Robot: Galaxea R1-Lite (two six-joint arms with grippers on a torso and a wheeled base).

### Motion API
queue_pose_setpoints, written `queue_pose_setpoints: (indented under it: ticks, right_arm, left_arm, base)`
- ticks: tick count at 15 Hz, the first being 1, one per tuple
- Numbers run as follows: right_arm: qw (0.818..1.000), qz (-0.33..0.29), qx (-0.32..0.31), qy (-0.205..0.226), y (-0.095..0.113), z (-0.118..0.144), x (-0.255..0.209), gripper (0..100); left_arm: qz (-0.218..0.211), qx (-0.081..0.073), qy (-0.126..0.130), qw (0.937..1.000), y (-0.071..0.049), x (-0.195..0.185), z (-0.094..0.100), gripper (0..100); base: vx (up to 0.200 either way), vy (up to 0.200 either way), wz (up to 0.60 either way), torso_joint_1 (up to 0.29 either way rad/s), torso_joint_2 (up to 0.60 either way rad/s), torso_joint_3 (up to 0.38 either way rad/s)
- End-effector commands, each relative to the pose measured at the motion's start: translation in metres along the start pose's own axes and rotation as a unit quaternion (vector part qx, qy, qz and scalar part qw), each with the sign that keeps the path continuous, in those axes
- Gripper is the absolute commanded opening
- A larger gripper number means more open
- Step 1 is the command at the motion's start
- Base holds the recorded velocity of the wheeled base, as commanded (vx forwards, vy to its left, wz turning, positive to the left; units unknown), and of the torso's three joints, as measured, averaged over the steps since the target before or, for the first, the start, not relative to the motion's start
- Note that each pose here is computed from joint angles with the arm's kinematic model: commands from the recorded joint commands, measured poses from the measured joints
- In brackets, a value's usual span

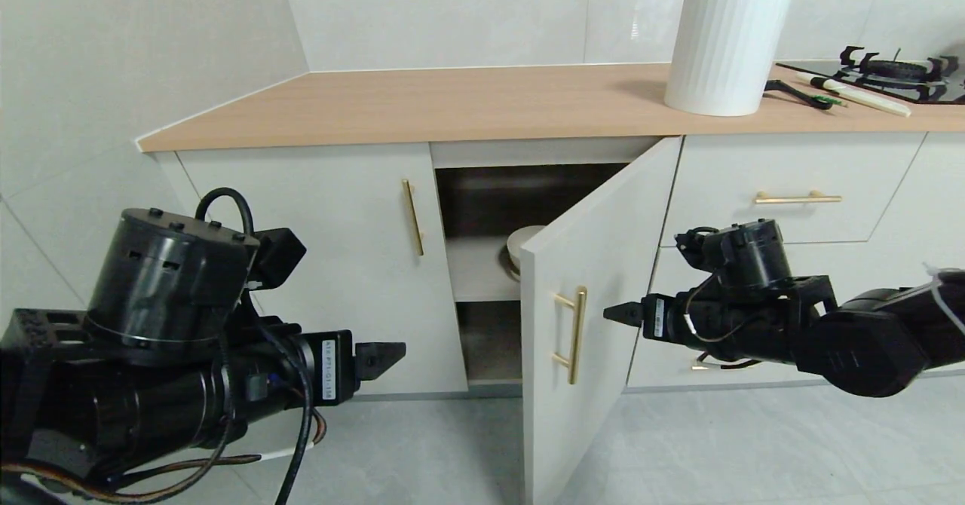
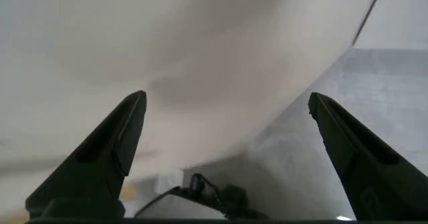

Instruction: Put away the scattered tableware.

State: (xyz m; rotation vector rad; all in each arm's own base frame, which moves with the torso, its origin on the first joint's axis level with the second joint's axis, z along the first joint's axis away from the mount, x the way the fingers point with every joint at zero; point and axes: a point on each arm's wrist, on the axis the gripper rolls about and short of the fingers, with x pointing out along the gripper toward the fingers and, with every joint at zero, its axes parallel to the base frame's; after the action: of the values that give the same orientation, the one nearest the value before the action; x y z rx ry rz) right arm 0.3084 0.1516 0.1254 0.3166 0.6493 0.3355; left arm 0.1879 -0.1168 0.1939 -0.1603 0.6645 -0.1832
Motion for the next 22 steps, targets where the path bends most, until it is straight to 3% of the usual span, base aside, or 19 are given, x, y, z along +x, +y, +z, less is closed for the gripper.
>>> queue_pose_setpoints:
  ticks: [1,7,8,9,13,16,17,22]
  right_arm:
    - [1.0,-0.007,0.013,0.02,-0.006,-0.018,0.034,100]
    - [0.999,-0.01,0.031,0.009,0.001,-0.022,0.045,100]
    - [0.999,-0.009,0.036,0.009,0.001,-0.023,0.052,100]
    - [0.999,-0.005,0.044,0.003,0.004,-0.025,0.057,100]
    - [0.995,-0.018,0.086,-0.04,0.011,-0.016,0.071,100]
    - [0.992,-0.034,0.107,-0.061,0.011,-0.012,0.08,100]
    - [0.987,-0.055,0.12,-0.086,0.012,-0.008,0.09,100]
    - [0.977,-0.086,0.145,-0.128,0.01,0.002,0.102,100]
  left_arm:
    - [-0.005,0.003,-0.011,0.9999,0.003,-0.01,-0.001,100]
    - [0.004,0.012,0.006,0.9999,0.005,-0.004,-0.008,100]
    - [0.008,0.027,0.005,0.9996,0.006,-0.005,-0.009,100]
    - [0.018,0.029,-0.001,0.9994,0.007,-0.006,-0.008,100]
    - [0.046,0.021,-0.028,0.9983,0.013,-0.011,0.0,100]
    - [0.054,0.025,-0.034,0.9977,0.018,-0.013,0.002,100]
    - [0.052,0.025,-0.039,0.9976,0.019,-0.016,0.002,100]
    - [0.054,0.025,-0.034,0.9976,0.019,-0.014,0.001,100]
  base:
    - [0.0,0.0,0.0,0.0,0.0,0.0]
    - [0.0,0.0,0.0,0.0,0.0,0.0]
    - [0.2,0.0,0.0,0.007,0.0,0.002]
    - [0.2,0.0,0.0,-0.007,0.0,0.002]
    - [0.2,0.0,0.0,0.008,0.0,0.004]
    - [0.0,0.0,0.0,0.0,0.0,0.0]
    - [0.0,0.0,0.0,0.0,0.0,0.0]
    - [0.0,0.0,0.0,0.0,0.0,0.0]
